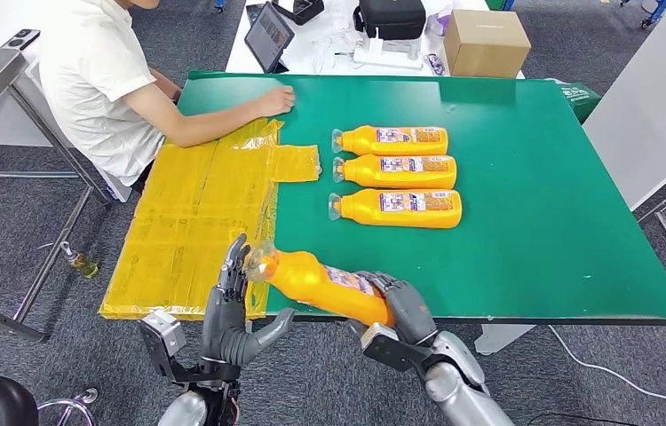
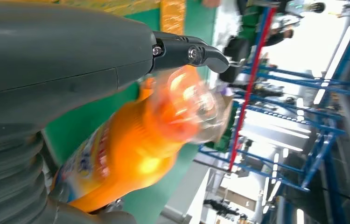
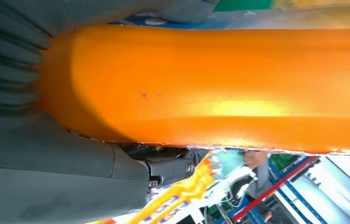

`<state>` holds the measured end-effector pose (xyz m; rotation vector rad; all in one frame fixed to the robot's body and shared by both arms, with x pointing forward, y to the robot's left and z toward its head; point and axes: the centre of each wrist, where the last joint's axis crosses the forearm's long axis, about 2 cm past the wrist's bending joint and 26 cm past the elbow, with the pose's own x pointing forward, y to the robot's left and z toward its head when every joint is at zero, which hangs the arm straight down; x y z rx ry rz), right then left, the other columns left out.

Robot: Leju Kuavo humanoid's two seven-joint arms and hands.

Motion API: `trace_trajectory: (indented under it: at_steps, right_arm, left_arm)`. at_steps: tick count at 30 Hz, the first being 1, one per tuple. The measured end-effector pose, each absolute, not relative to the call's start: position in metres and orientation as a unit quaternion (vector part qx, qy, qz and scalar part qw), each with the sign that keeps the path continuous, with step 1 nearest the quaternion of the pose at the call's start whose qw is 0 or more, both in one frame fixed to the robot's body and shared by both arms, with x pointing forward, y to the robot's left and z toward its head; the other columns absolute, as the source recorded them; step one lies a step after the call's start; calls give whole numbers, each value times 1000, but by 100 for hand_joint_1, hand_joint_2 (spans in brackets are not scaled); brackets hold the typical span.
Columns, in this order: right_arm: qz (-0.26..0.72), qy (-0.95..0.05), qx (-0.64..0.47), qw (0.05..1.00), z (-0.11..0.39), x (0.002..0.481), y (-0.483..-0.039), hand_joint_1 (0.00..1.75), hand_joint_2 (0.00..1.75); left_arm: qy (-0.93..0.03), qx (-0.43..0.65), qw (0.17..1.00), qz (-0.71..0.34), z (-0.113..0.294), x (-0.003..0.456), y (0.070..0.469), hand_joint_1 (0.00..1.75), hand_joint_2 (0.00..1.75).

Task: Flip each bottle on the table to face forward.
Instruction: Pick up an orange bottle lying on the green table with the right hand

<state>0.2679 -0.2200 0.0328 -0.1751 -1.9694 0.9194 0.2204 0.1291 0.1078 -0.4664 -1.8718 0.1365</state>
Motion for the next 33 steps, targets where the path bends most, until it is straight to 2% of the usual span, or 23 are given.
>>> trace_trajectory:
  at_steps: [5,17,33]
  right_arm:
    - [354,-811,-69,461,37,265,-198,174,175]
    - [336,-822,-68,455,38,261,-176,175,175]
    - [328,-838,-63,433,42,254,-146,175,175]
  left_arm:
    - [-775,-218,590,64,108,223,128,0,175]
    - [-762,-252,591,79,115,233,128,0,175]
    - [-708,-225,651,154,107,227,125,0,175]
